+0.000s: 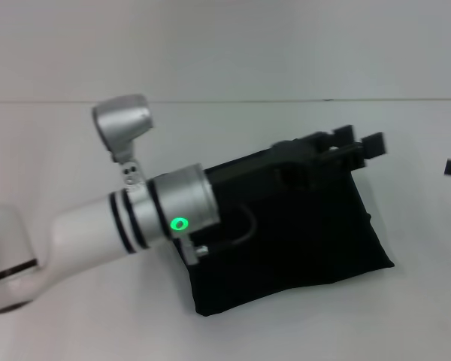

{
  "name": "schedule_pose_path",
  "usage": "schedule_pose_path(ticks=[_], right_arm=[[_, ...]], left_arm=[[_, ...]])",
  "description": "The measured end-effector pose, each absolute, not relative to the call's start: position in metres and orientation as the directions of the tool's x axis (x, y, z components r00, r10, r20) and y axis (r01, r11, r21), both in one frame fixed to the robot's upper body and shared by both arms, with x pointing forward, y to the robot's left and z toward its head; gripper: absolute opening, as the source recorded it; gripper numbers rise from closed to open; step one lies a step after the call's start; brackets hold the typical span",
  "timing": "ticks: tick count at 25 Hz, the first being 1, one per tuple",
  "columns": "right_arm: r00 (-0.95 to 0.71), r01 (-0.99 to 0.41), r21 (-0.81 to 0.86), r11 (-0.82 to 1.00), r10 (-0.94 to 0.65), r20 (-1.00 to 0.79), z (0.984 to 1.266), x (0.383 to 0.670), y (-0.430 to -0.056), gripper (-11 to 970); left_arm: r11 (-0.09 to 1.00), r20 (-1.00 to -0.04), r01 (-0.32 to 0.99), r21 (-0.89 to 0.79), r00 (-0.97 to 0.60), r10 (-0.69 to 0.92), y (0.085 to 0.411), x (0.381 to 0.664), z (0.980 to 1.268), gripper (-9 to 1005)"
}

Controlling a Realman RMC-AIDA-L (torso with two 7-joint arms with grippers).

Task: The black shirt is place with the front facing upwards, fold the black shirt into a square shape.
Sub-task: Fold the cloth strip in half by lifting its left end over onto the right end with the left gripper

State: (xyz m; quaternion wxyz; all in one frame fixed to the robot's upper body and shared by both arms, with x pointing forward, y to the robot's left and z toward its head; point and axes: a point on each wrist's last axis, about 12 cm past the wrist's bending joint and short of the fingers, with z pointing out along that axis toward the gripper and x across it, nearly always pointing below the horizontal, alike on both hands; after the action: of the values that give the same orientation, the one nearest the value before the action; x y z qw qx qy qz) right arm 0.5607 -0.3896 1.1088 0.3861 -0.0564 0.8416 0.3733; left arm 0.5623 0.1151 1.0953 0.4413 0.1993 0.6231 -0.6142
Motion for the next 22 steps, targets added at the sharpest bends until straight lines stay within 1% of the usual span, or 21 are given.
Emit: schedule_pose_path(ticks=[1,3,6,8,12,15,19,22], right_arm=[[-0.7,-0.366,0.604,0.707,0.219,-0.68,1.111,0.563,-0.389,945],[-0.718,-0.328,0.649,0.686,0.266,-0.644,1.115,0.57,-0.386,945],[-0.754,-0.296,0.699,0.651,0.291,-0.589,1.121,0.58,-0.375,945],[-0.786,-0.283,0.721,0.632,0.278,-0.552,1.124,0.588,-0.365,945],[-0.849,-0.26,0.741,0.619,0.219,-0.481,1.127,0.601,-0.341,944],[-0.884,-0.239,0.74,0.629,0.175,-0.435,1.13,0.611,-0.324,944],[-0.899,-0.236,0.729,0.642,0.14,-0.414,1.132,0.62,-0.306,944],[-0.895,-0.234,0.717,0.657,0.143,-0.423,1.13,0.626,-0.299,944]], left_arm=[[0.175,-0.809,0.802,-0.571,-0.514,-0.285,0.121,0.563,1.095,480],[0.188,-0.845,0.832,-0.522,-0.475,-0.245,0.137,0.561,1.094,560],[0.179,-0.903,0.887,-0.426,-0.404,-0.147,0.156,0.558,1.096,681],[0.169,-0.933,0.918,-0.359,-0.353,-0.066,0.167,0.555,1.097,759],[0.163,-0.963,0.954,-0.25,-0.263,0.061,0.182,0.547,1.093,909],[0.14,-0.969,0.972,-0.191,-0.21,0.133,0.192,0.54,1.089,952],[0.099,-0.969,0.985,-0.143,-0.159,0.188,0.198,0.531,1.082,952],[0.103,-0.967,0.985,-0.136,-0.154,0.204,0.199,0.53,1.078,952]])
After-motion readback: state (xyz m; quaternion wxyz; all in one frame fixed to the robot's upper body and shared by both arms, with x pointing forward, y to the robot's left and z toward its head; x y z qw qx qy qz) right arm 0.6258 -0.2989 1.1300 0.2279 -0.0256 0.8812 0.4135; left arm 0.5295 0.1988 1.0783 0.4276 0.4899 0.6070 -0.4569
